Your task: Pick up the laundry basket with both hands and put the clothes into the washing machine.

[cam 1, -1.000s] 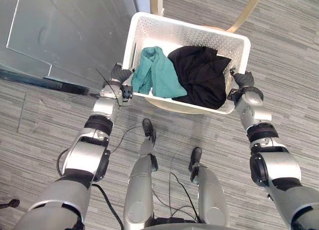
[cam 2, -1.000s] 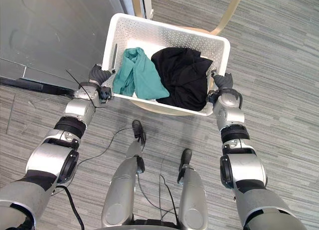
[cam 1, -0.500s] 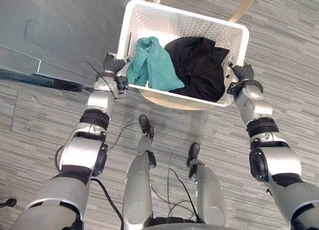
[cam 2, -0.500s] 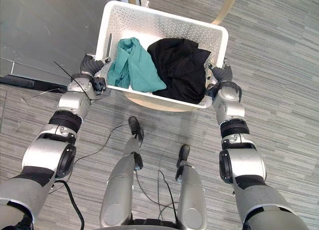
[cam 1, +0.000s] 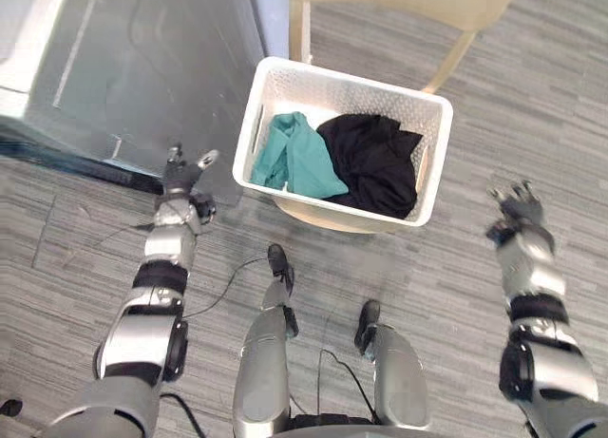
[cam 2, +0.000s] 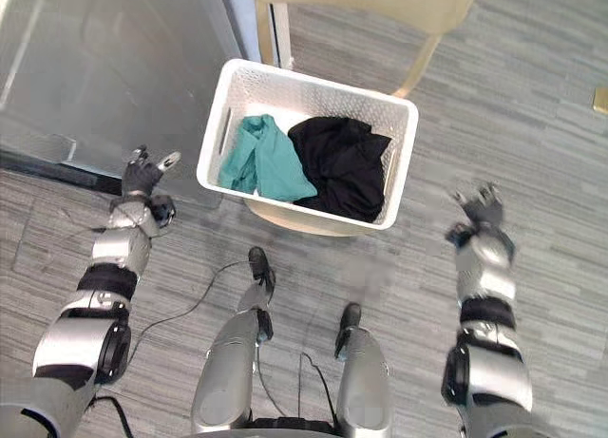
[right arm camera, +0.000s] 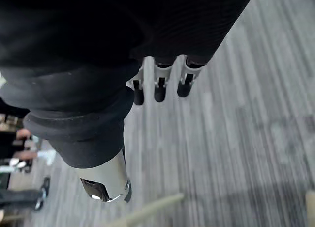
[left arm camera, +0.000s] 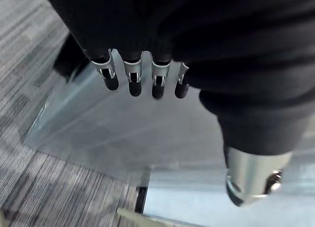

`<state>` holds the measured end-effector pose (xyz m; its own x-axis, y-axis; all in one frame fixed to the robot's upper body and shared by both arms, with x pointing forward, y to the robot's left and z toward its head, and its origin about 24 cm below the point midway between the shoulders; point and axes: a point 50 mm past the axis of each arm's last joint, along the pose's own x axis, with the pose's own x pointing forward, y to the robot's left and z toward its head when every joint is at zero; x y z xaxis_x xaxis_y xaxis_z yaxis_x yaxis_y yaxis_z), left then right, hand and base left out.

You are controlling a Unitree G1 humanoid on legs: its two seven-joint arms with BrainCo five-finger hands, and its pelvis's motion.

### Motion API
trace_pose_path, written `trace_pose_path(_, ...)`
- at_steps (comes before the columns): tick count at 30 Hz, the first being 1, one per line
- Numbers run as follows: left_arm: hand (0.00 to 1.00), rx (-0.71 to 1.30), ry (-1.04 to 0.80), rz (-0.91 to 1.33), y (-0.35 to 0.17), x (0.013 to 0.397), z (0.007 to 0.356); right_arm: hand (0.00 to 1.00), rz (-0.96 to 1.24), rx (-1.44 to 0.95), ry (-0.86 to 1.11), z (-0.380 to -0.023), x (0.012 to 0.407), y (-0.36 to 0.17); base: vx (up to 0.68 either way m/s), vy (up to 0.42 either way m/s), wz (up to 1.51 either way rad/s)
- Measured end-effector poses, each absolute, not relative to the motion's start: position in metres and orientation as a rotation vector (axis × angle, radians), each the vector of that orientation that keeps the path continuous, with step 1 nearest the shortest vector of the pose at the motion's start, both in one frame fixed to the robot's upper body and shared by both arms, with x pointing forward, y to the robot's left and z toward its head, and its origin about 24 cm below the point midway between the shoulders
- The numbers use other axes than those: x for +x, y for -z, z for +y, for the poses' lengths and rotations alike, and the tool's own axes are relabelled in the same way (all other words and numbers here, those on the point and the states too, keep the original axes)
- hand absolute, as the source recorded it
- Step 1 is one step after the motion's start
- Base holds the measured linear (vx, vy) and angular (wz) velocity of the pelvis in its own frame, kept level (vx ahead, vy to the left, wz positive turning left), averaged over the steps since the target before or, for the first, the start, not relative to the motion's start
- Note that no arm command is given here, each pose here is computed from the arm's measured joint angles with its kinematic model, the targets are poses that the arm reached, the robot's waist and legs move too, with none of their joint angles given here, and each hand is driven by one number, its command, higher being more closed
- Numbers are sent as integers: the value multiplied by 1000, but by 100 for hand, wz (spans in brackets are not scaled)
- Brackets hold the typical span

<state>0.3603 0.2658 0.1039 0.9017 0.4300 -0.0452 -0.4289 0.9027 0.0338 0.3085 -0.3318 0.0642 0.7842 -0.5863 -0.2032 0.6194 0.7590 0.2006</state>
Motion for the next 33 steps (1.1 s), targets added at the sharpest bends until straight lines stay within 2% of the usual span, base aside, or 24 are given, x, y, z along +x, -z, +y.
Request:
trace_pose_path(4,0,-3,-541,78,-68,319,283,0,251,306,845,-358,249,-14,-2,-69,22)
trace_pose_path(10,0,-75,-656,305,12,248,292,0,454,391,1030,-356,162,54,46,-65,15)
trace_pose_path(12,0,-118,-685,394,37,222,288,0,520,431,1065,-343,140,74,53,-52,13)
trace_pose_path(14,0,-183,-732,575,80,177,276,0,631,496,1099,-318,109,101,71,-58,10)
trace_pose_path(16,0,-223,-763,692,103,152,267,0,678,524,1102,-306,96,111,77,-45,1)
trace_pose_path(18,0,-312,-811,941,142,101,244,0,792,597,1108,-282,73,133,98,-65,-6)
trace_pose_path(22,0,-402,-814,1239,171,39,211,0,999,722,1094,-242,42,161,44,-41,-4)
trace_pose_path(24,0,-415,-827,1300,174,20,208,0,1076,784,1095,-227,27,169,9,-13,-2)
trace_pose_path(28,0,-411,-809,1334,175,10,207,0,1150,833,1057,-213,17,175,0,-27,9)
trace_pose_path(33,0,-360,-718,1224,169,47,210,0,1183,756,958,-211,25,175,-43,-31,58)
